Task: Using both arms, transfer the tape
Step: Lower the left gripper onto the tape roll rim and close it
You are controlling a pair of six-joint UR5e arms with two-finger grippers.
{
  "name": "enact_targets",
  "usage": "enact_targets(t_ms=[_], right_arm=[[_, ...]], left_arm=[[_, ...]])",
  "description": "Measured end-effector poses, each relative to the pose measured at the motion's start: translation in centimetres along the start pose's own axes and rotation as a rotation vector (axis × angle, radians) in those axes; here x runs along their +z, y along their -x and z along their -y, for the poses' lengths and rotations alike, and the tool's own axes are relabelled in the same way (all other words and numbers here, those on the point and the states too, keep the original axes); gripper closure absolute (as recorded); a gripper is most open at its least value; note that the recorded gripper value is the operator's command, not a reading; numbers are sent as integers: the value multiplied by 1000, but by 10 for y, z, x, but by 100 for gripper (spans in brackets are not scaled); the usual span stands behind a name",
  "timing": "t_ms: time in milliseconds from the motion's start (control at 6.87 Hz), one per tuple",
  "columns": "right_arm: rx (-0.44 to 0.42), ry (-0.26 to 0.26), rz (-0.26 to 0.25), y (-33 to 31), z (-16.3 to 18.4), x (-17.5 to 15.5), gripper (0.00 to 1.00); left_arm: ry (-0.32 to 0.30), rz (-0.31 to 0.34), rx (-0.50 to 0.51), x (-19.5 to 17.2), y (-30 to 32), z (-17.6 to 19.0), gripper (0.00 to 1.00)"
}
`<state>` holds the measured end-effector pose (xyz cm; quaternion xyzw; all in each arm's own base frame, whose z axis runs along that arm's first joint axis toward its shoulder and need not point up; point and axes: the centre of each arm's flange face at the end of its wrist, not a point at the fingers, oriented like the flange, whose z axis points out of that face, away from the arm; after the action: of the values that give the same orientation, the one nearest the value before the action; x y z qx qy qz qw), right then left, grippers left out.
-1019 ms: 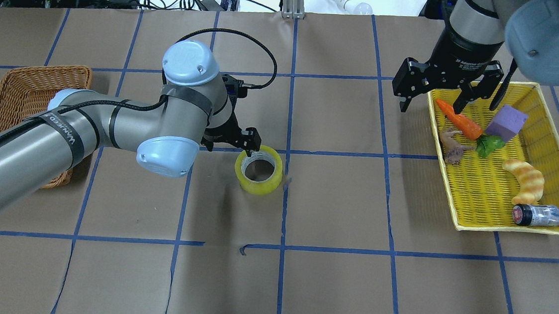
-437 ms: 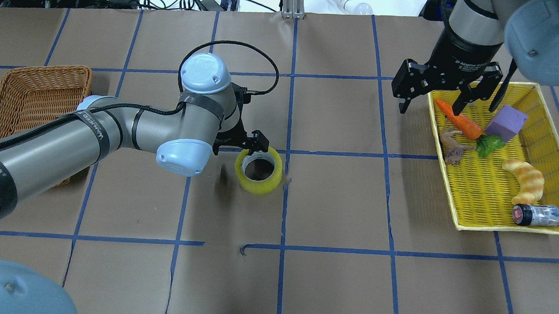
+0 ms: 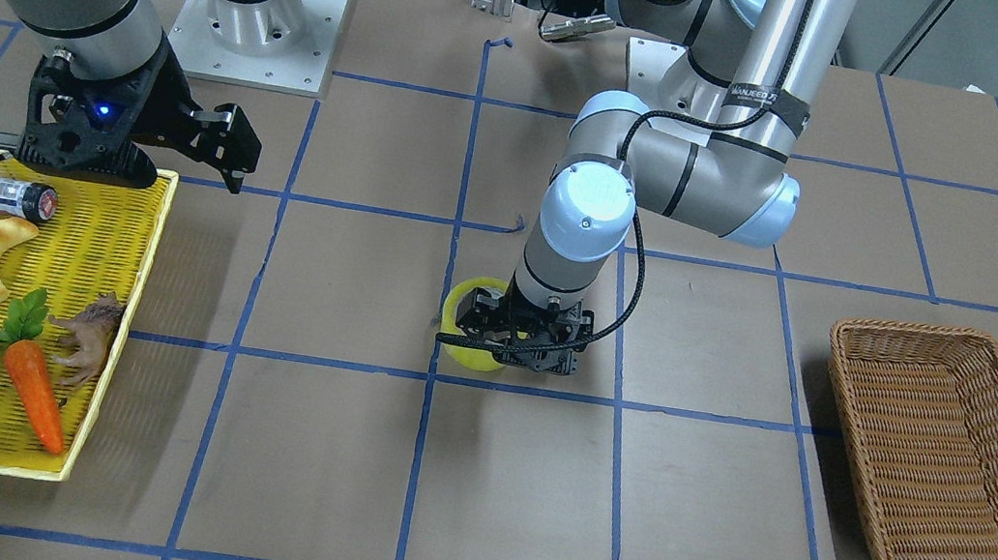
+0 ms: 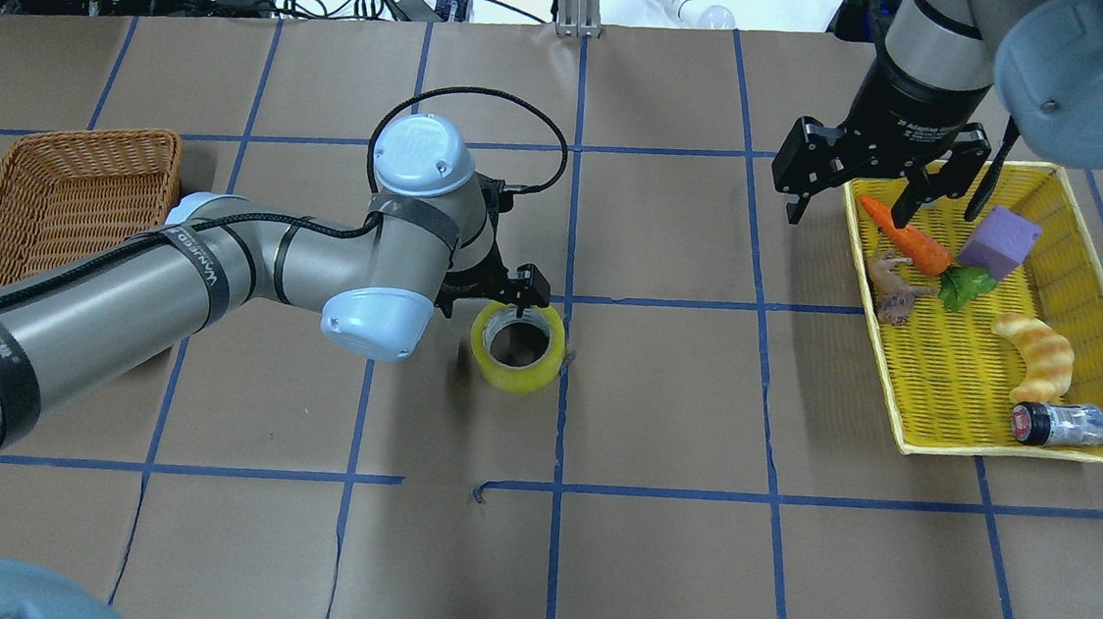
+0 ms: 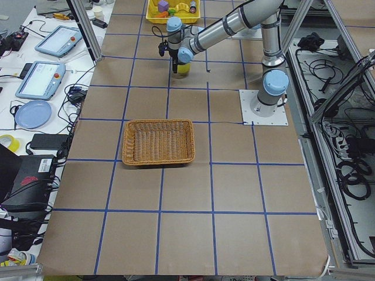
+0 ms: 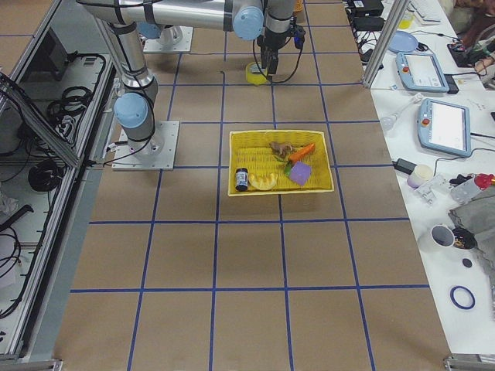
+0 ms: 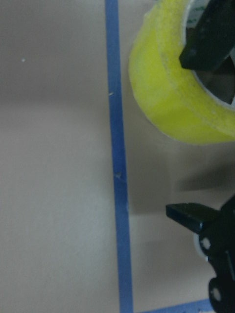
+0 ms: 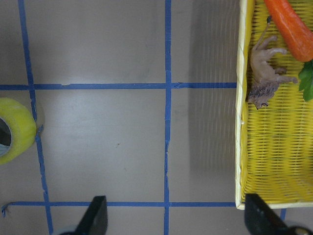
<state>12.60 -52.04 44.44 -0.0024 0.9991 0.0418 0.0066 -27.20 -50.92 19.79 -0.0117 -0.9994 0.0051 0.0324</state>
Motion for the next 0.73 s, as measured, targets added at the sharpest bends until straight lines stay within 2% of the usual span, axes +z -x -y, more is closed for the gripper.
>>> enact_targets(t_ms=[291,437,583,728], right_arm=[[-1,-2,-1,1,0,0,0],[-2,-2,-1,1,0,-1,0],[-2,-4,0,1,0,-1,0],[-2,-7,-1,1,0,-1,0]], left_arm=[[4,7,21,-1,-10,-10,3],[22,15,26,7,-9,-15,34],[42,22,35,17,-4,-20,79],[50,29,56,21,0,-21,100]])
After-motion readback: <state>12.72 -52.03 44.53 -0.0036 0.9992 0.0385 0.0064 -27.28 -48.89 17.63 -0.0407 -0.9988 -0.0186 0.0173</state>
